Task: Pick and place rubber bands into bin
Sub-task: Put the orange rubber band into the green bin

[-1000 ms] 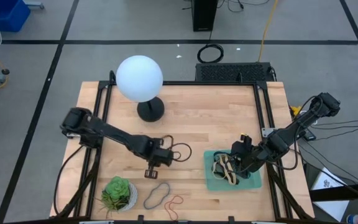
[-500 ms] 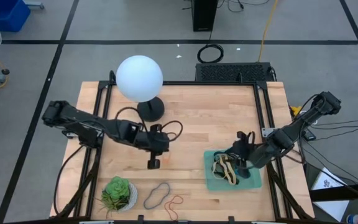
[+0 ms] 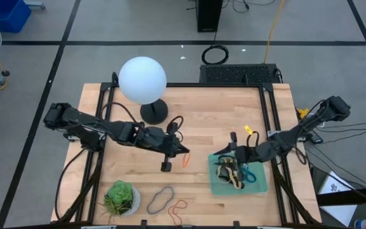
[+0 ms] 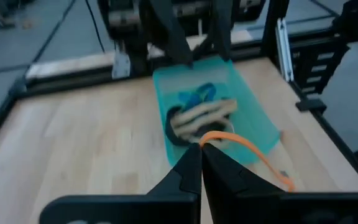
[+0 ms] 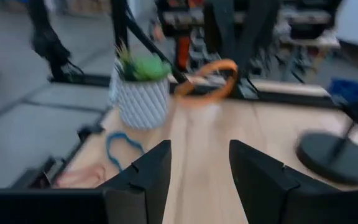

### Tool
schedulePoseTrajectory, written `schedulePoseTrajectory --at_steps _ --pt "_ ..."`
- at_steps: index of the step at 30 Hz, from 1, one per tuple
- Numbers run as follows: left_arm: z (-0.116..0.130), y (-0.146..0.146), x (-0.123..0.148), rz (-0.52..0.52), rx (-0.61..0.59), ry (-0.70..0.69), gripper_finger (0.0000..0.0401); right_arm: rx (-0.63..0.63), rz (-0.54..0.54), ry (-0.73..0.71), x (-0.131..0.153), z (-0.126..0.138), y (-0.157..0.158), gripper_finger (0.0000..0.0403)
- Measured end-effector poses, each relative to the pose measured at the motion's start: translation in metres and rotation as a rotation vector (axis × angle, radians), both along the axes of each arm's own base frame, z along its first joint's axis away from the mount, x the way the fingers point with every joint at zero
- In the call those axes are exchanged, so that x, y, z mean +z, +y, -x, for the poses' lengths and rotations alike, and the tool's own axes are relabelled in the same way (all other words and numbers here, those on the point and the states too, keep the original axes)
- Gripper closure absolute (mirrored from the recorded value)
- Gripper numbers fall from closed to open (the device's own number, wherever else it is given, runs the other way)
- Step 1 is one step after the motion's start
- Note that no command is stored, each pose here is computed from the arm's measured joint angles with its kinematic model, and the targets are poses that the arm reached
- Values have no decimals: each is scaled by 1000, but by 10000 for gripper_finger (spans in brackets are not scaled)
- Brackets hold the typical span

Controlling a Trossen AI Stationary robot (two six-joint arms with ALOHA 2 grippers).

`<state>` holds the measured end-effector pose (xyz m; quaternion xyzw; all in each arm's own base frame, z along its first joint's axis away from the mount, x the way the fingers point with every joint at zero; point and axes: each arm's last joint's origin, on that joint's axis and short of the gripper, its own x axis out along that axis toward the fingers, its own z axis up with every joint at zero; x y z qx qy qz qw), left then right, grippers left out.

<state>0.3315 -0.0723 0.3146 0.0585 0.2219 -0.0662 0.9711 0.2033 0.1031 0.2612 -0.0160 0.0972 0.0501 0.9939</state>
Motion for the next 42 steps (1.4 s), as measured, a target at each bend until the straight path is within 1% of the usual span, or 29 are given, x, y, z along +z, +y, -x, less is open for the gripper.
schedulePoseTrajectory --at_steps 3,6,11,16,20,22,27,31,36,39,42 --pt "-1 0 3 -26 -15 -33 391 50 -13 -72 -4 -11 -3 248" --pt "-2 0 5 -40 -24 -59 397 39 -7 -102 -8 -24 -7 248" --pt "-3 -1 7 -66 -37 -84 387 37 -18 -154 -18 -45 -14 248" --pt "-3 -1 7 -87 -46 -86 396 64 -63 -215 -26 -61 -20 248" --pt "-3 0 7 -104 -43 -87 384 110 -122 -258 -29 -69 -24 248" --pt "-3 0 7 -120 -44 -87 384 123 -138 -279 -30 -73 -25 248" --pt "-3 0 7 -143 -39 -91 396 122 -141 -279 -30 -87 -23 248" --pt "-3 2 7 -171 12 -88 382 148 -141 -273 -28 -96 -20 248" --pt "-3 2 6 -182 9 -86 378 148 -140 -265 -27 -101 -19 248" --pt "-3 2 6 -184 7 -82 390 148 -140 -269 -26 -101 -19 264" --pt "-3 2 6 -186 7 -82 396 148 -140 -273 -26 -101 -19 295"
